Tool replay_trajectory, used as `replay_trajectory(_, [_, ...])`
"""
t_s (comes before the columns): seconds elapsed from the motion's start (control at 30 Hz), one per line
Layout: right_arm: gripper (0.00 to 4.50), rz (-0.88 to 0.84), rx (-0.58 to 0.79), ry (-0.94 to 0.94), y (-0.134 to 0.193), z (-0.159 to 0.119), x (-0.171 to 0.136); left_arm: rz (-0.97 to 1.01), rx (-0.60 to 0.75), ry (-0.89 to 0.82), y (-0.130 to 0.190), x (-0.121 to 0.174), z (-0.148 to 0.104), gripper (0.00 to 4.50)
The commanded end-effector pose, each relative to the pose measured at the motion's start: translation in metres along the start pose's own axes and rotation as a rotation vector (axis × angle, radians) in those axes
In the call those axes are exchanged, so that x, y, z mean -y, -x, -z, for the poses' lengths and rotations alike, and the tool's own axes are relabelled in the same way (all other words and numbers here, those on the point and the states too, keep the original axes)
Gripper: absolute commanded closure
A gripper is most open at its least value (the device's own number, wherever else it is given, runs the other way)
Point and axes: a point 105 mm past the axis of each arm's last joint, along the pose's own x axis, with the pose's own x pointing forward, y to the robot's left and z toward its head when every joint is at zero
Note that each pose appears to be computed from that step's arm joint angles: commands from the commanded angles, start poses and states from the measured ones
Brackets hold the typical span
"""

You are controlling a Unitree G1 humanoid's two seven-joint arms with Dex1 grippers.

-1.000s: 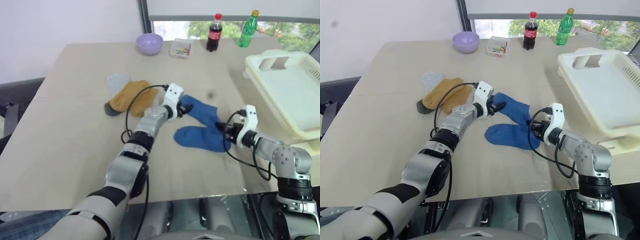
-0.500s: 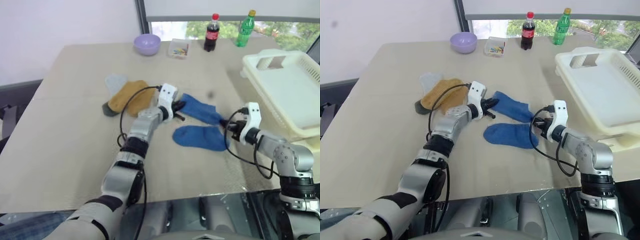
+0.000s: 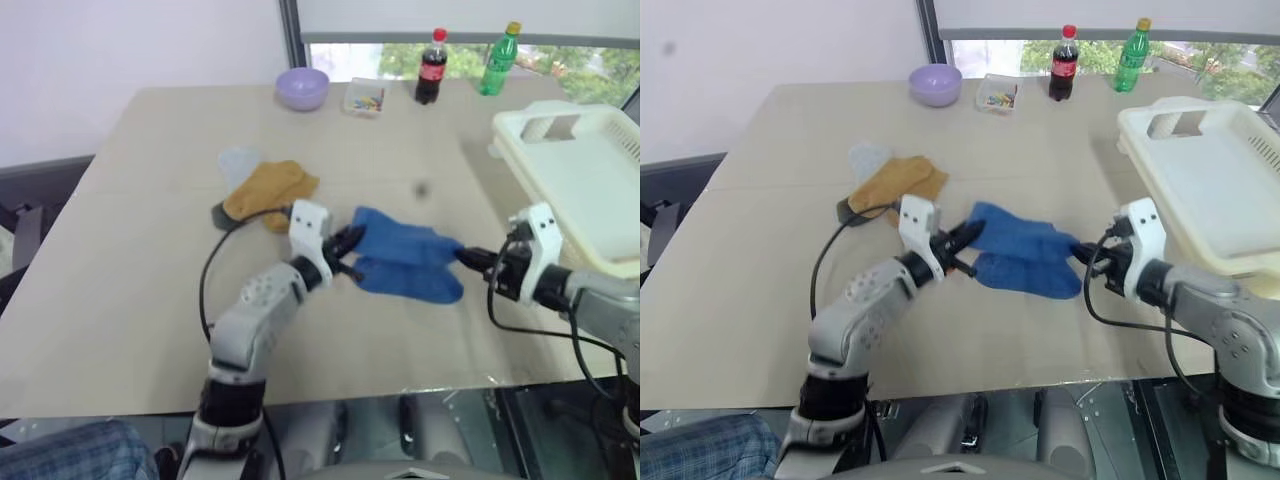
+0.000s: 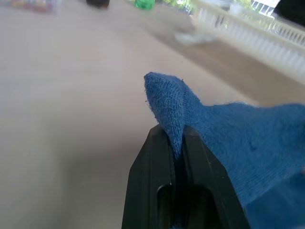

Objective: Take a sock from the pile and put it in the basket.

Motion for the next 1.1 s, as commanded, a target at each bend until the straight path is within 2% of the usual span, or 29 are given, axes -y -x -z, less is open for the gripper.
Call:
replay_trajectory(0.03, [4.5,0.001,0.003,0.042,0.011,-0.005,-0.008,-0.003,0.003,-0.025,0.009,0.015,-0.003,4.46])
replay_trajectory(0.3, [4.5,0.005,-0.031,0.029,0.007,0.0,-0.008,-0.053,-0.038,-0.046,0.013,0.017,0.013,4.46])
replay_trajectory(0.4, [4.5,0.008,-0.034,0.025,0.007,0.0,-0.008,-0.069,-0.04,-0.005,0.013,0.016,0.017,4.46])
replay_trajectory(0.7, [4.5,0.036,-0.021,0.031,0.008,-0.004,-0.002,-0.063,0.042,0.053,0.001,0.018,0.012,4.46])
replay_trajectory(1.1, [4.5,0.083,-0.013,-0.009,0.001,0.0,0.01,-0.085,-0.044,0.138,-0.008,0.013,0.034,4.46])
